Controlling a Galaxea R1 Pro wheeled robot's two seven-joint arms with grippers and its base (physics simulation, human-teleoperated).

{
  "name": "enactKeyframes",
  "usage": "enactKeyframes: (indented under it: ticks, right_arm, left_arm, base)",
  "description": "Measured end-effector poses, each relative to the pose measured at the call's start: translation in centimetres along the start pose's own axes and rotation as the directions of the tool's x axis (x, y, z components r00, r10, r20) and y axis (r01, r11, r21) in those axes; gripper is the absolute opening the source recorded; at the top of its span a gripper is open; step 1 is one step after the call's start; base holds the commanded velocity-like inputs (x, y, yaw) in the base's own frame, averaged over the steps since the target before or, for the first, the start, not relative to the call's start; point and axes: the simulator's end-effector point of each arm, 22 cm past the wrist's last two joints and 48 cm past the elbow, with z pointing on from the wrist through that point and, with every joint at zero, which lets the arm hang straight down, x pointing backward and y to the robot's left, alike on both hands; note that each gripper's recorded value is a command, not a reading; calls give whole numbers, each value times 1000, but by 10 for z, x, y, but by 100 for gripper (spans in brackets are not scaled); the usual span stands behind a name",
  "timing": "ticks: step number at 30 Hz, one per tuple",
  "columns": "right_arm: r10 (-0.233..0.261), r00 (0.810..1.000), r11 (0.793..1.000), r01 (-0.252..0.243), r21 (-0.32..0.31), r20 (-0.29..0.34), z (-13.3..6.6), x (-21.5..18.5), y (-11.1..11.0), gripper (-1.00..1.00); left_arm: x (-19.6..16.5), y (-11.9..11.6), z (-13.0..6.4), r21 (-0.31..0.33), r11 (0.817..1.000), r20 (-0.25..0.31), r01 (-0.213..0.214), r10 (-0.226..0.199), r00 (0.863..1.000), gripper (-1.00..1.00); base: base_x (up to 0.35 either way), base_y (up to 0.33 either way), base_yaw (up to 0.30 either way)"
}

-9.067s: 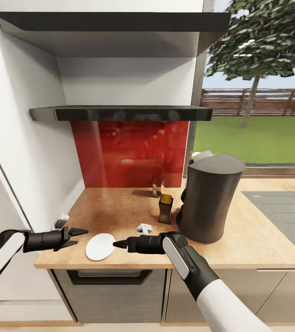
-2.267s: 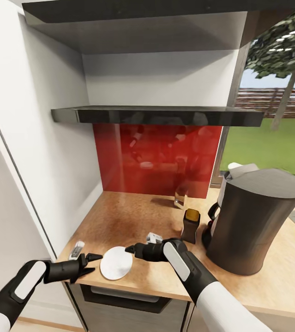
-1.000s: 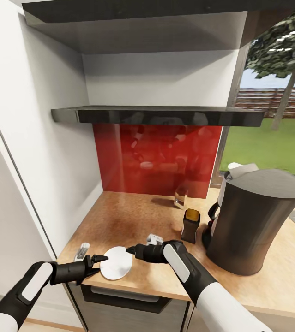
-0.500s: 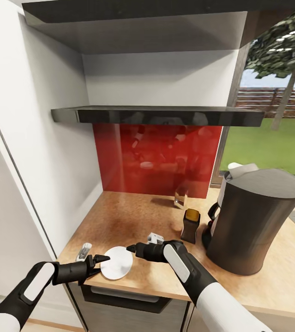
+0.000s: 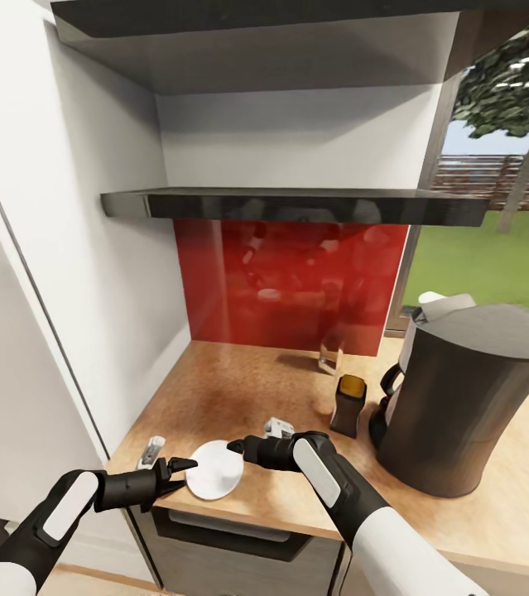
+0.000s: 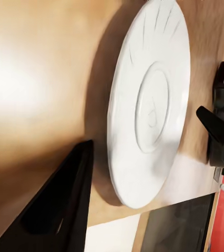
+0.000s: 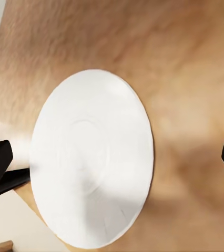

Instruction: Set up a coffee station on the kitchen countertop: keep the coffee maker on the countertop, move the bottle of coffee from the kitchen shelf to the counter next to the coffee maker, place a paper coffee filter on top of the coffee maker, put the saucer next to the coffee maker with the coffee cup on the saucer, and place the electric kettle next to the coffee maker.

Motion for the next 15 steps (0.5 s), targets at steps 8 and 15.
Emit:
enactKeyframes:
  ticks: [8,15]
  right_arm:
    - [1,1000,1000,-1,0,0,0,0,0,100]
    - [1,1000,1000,-1,0,0,0,0,0,100]
  left_arm:
    - [0,1,0,-1,1000,0,0,0,1000,100]
    - [0,1,0,-2,1000,-1,-1,1,1000,100]
  base:
    - [0,0,11]
    - [0,0,0]
